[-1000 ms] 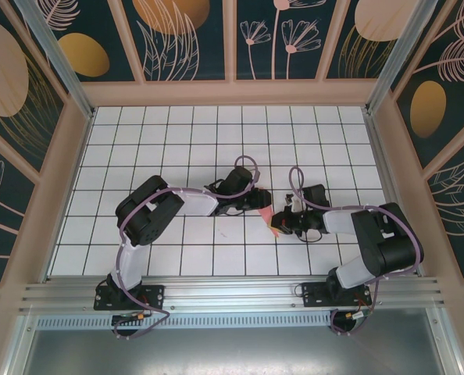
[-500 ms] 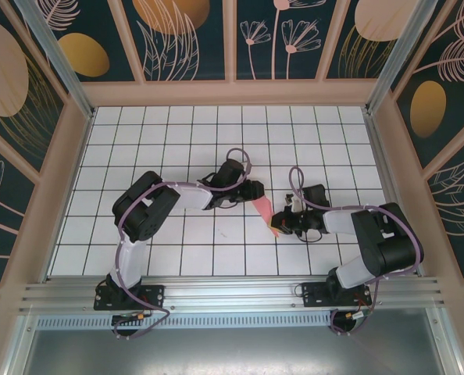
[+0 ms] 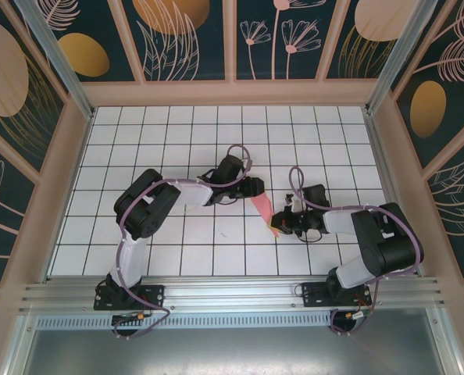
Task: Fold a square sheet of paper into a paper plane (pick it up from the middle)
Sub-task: Fold the wing for the fifth time at the center of the table, then turn over a paper plane at the center of the table.
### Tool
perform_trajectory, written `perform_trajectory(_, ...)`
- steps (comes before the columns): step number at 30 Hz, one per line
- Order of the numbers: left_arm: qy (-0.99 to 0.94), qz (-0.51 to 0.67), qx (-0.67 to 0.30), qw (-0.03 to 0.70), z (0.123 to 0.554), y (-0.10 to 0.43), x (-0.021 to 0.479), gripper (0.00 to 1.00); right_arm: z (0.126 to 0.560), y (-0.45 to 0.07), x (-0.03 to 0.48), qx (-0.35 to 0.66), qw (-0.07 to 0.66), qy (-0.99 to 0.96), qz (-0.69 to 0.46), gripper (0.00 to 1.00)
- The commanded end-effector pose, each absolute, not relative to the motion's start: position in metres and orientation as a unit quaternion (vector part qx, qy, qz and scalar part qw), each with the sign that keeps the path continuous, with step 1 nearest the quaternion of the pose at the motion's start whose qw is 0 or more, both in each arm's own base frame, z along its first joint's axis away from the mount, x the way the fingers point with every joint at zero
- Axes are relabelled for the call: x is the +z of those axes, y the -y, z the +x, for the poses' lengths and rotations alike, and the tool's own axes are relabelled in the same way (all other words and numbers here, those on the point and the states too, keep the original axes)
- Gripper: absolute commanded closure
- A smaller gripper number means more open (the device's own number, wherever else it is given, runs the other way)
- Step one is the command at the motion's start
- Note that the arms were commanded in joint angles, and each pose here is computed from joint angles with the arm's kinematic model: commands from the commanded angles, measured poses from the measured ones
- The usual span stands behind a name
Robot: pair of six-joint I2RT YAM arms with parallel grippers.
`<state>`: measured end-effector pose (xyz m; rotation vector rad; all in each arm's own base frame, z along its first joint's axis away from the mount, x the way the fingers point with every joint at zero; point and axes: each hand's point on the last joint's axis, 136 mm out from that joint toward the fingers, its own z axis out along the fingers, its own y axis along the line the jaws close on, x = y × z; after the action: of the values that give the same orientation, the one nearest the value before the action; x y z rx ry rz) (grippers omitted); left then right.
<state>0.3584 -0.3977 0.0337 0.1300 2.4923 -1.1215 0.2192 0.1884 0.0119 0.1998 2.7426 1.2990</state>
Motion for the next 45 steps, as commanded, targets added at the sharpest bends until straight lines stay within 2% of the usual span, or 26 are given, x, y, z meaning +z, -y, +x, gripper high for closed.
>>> perform_trajectory(1, -0.91, 0.038, -0.351, 0.22, 0.381, 0.373, 0.008, 0.54, 0.181, -0.146, -0.044, 0.297, -0.004, -0.947, 0.122, 1.0)
perform_trajectory(9, -0.906, 0.037, -0.342, 0.246, 0.397, 0.364, 0.024, 0.5, 0.181, -0.146, -0.044, 0.297, -0.003, -0.947, 0.122, 1.0)
perform_trajectory(14, -0.895, 0.036, -0.357, 0.265, 0.398, 0.363, 0.054, 0.5, 0.183, -0.147, -0.042, 0.299, 0.001, -0.947, 0.12, 1.0)
perform_trajectory(20, -0.866, 0.016, -0.423, 0.266, 0.373, 0.364, 0.096, 0.51, 0.19, -0.15, -0.033, 0.31, 0.016, -0.944, 0.115, 1.0)
perform_trajectory(24, -0.875, 0.002, -0.426, 0.232, 0.346, 0.37, 0.09, 0.5, 0.202, -0.161, -0.013, 0.347, 0.042, -0.932, 0.099, 1.0)
perform_trajectory(28, -0.883, -0.024, -0.42, 0.209, 0.326, 0.37, 0.079, 0.5, 0.224, -0.174, 0.034, 0.393, 0.103, -0.912, 0.067, 0.91)
perform_trajectory(34, -0.887, -0.029, -0.427, 0.176, 0.302, 0.377, 0.061, 0.49, 0.25, -0.155, 0.061, 0.353, 0.172, -0.917, 0.073, 0.81)
perform_trajectory(37, -0.885, -0.034, -0.433, 0.168, 0.299, 0.382, 0.059, 0.48, 0.258, -0.143, 0.051, 0.313, 0.18, -0.929, 0.085, 0.76)
perform_trajectory(45, -0.881, -0.042, -0.444, 0.156, 0.296, 0.387, 0.056, 0.46, 0.26, -0.159, 0.045, 0.342, 0.153, -0.926, 0.051, 0.71)
